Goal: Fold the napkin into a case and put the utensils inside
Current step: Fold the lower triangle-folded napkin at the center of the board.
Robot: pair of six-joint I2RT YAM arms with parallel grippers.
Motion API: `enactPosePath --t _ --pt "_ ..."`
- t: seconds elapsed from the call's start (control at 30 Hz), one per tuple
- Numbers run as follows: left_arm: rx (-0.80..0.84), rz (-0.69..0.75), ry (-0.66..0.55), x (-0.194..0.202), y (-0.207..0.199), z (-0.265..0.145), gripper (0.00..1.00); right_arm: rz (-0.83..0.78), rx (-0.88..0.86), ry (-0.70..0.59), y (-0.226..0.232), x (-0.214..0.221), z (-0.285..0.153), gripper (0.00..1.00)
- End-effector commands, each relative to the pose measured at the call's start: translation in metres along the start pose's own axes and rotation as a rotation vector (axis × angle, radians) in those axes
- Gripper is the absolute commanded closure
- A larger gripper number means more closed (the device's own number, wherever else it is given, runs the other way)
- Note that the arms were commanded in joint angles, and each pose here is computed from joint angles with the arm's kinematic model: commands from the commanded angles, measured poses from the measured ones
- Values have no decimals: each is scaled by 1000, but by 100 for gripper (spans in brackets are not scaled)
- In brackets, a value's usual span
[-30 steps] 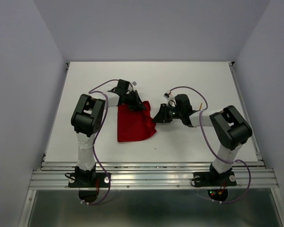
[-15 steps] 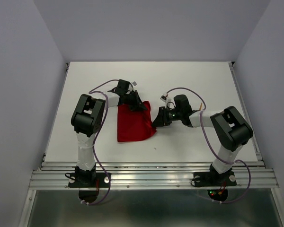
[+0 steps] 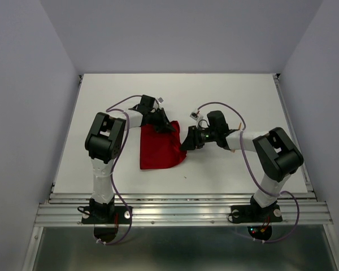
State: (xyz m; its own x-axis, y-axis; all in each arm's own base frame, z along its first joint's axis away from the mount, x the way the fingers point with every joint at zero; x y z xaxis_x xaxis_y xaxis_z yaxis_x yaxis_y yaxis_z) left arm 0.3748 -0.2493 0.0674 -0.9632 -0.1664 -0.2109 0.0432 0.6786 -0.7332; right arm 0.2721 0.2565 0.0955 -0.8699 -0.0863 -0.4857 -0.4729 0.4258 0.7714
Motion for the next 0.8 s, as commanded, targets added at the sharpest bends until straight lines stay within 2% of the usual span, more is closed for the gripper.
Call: enactPosePath --t 0.0,0.03,0.13,0.17,0.27,0.53,0.77 --pt "13 7 -10 -2 2 -1 100 -38 -15 -5 7 -9 3 54" --pt "13 6 -10 -2 2 -1 100 -35 -24 11 7 -7 3 53" --pt "14 3 -8 -2 2 0 100 -28 -17 35 2 -4 6 38" --pt "13 4 -10 -2 2 0 100 -29 -10 35 0 -4 7 37" --pt "14 3 -8 -2 2 0 100 -28 12 38 -8 -3 10 29" --pt "11 3 -10 -2 3 0 100 -24 21 62 -14 2 13 28" --pt "11 2 -9 -2 3 1 100 -51 4 115 1 12 -3 38"
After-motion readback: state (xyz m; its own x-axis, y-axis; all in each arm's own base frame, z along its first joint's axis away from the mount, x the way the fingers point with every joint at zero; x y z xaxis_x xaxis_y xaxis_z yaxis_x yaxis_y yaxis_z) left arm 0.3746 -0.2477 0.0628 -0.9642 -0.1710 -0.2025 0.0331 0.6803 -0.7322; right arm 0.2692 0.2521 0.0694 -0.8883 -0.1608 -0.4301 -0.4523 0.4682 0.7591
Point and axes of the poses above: each gripper's point midway between its finger pads, its own z axis out along the fingers, its own y axis along the line the jaws close on, x = y × z, the point moved 5 cm from there along -z, back along the fingers, and after that the axes turned 4 degrees about z, right-handed, at the moved point
